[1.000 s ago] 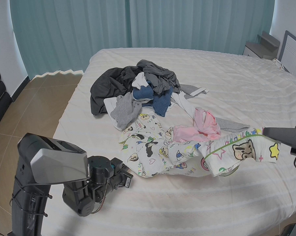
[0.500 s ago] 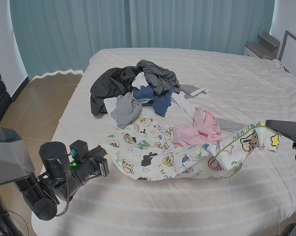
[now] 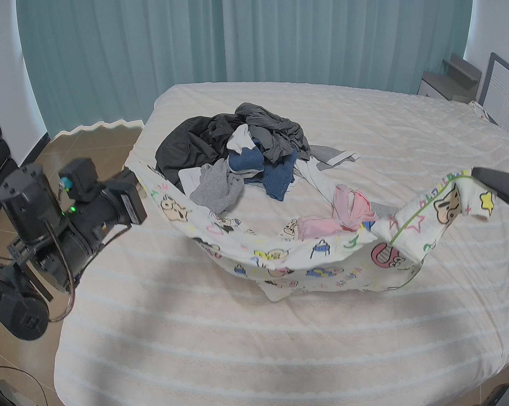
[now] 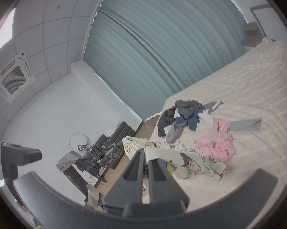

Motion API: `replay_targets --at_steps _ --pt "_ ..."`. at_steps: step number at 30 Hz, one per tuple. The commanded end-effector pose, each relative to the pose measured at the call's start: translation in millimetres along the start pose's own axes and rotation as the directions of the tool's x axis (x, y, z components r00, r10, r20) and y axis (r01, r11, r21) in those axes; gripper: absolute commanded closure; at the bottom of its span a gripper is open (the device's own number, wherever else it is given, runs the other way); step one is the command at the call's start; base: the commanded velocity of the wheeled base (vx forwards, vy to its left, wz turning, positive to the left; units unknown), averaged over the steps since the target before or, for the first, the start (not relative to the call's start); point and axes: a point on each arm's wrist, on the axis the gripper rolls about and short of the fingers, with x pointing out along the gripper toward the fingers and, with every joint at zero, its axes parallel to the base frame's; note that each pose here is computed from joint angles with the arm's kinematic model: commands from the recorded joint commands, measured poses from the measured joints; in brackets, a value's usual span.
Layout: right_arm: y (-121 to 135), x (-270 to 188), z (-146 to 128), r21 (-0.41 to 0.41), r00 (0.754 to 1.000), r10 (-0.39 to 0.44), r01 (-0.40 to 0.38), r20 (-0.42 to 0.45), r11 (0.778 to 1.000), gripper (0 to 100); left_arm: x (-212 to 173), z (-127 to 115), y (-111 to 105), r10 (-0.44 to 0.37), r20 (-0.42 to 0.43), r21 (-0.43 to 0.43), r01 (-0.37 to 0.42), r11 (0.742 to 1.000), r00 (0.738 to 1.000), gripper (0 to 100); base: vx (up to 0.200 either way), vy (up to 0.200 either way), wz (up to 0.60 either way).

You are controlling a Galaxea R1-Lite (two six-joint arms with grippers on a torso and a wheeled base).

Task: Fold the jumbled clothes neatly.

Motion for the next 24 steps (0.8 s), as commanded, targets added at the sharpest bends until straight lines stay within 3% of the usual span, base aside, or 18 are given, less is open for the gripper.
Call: replay_targets --at_steps 1,9,19,24 --pt "11.3 -2.0 23.8 -0.037 0.996 0.021 -0.018 0.083 0.999 100 -9.8 61.1 6.3 0.036 0.181 -0.028 -0.031 0.999 0.983 100 0.000 0.000 0.00" --pt "30.2 -11.1 45.8 -0.086 0.984 0.077 -0.064 0.162 0.994 100 -16.6 89.9 13.0 0.099 0.269 -0.020 -0.097 0.995 0.958 100 0.000 0.000 0.00" --pt "44.7 -19.3 63.5 -0.127 0.968 0.116 -0.089 0.224 0.988 100 -45.3 119.9 15.5 0.109 0.216 0.027 -0.118 0.993 0.970 100 0.000 0.000 0.00" --pt "51.6 -27.0 66.5 -0.146 0.959 0.141 -0.107 0.244 0.983 100 -55.3 135.4 15.7 0.113 0.250 0.018 -0.121 0.992 0.962 100 0.000 0.000 0.00"
